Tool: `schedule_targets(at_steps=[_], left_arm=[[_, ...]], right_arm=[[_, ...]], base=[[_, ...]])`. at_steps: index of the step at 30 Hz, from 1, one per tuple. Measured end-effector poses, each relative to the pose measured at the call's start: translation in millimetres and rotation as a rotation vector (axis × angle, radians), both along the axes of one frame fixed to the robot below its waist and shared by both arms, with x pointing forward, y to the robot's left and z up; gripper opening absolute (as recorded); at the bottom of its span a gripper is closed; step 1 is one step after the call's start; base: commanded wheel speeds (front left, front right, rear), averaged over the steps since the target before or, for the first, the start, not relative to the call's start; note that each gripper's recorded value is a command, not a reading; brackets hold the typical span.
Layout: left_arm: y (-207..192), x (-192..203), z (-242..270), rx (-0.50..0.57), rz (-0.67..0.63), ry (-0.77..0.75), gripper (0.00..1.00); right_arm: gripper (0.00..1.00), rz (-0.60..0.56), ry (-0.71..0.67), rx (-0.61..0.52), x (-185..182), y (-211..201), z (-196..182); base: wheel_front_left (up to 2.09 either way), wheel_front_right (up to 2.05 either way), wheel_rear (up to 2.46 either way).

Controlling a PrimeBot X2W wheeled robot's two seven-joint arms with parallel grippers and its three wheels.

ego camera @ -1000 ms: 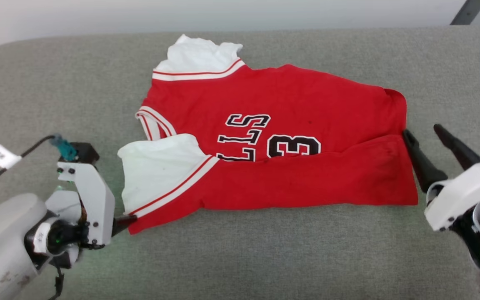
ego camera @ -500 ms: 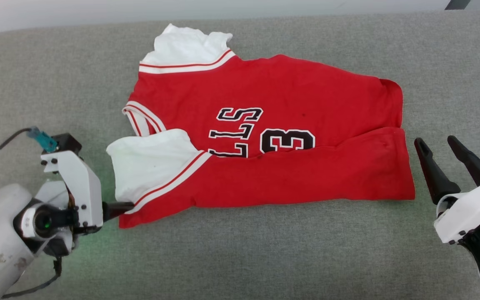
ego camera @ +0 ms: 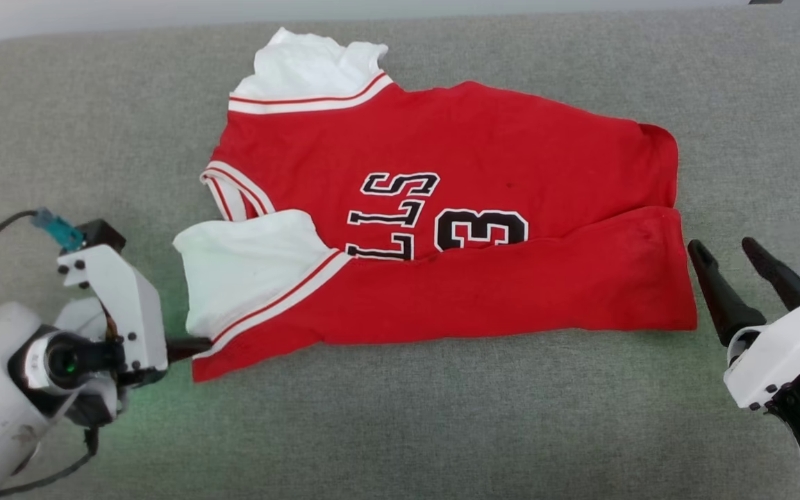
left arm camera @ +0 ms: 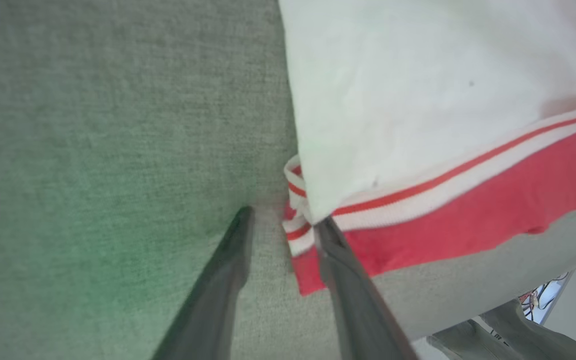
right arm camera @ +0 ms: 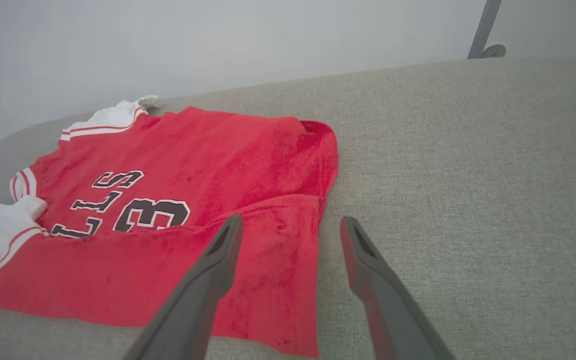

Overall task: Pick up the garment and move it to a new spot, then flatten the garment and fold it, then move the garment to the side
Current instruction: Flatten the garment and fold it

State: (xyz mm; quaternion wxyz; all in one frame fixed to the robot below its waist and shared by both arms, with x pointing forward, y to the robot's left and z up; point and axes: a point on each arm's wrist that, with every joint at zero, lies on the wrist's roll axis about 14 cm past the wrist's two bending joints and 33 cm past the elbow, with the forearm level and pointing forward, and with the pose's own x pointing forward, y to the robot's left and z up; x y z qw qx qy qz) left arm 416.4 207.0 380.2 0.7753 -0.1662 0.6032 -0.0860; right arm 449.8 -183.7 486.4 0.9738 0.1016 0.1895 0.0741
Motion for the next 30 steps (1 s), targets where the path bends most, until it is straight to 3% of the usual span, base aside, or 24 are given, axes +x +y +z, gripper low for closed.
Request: schedule_targets(at_steps=[11, 25, 26, 28, 30], left_arm=[[-5.9, 4.6, -4.5, -0.025, -0.018, -0.014, 0.0], [-11.3, 14.8, -5.0, -0.047, -0.021, -0.054, 0.0], [-11.5, 15.6, -4.8, -0.048, -0.022, -0.058, 0.0], [-11.5, 17.2, -4.4, -0.049, -0.019, -0.07, 0.0], [-10.5, 17.7, -3.9, -0.044, -0.019, -0.076, 0.0]], right_arm=[[1.0, 0.069, 0.259, -0.021, -17.4, 3.2, -39.6], [1.0, 0.136, 0.558, -0.05, -7.2, 14.9, -93.3], [0.71, 0.147, 0.577, -0.059, -6.8, 16.4, -96.8], [0.0, 0.165, 0.599, -0.079, -4.6, 18.5, -100.3], [0.0, 0.171, 0.611, -0.107, -2.6, 16.1, -102.8]], base=[[0.0, 0.0, 0.0], [0.0, 0.0, 0.0], [0.0, 0.0, 0.0], [0.0, 0.0, 0.0], [0.0, 0.0, 0.0]])
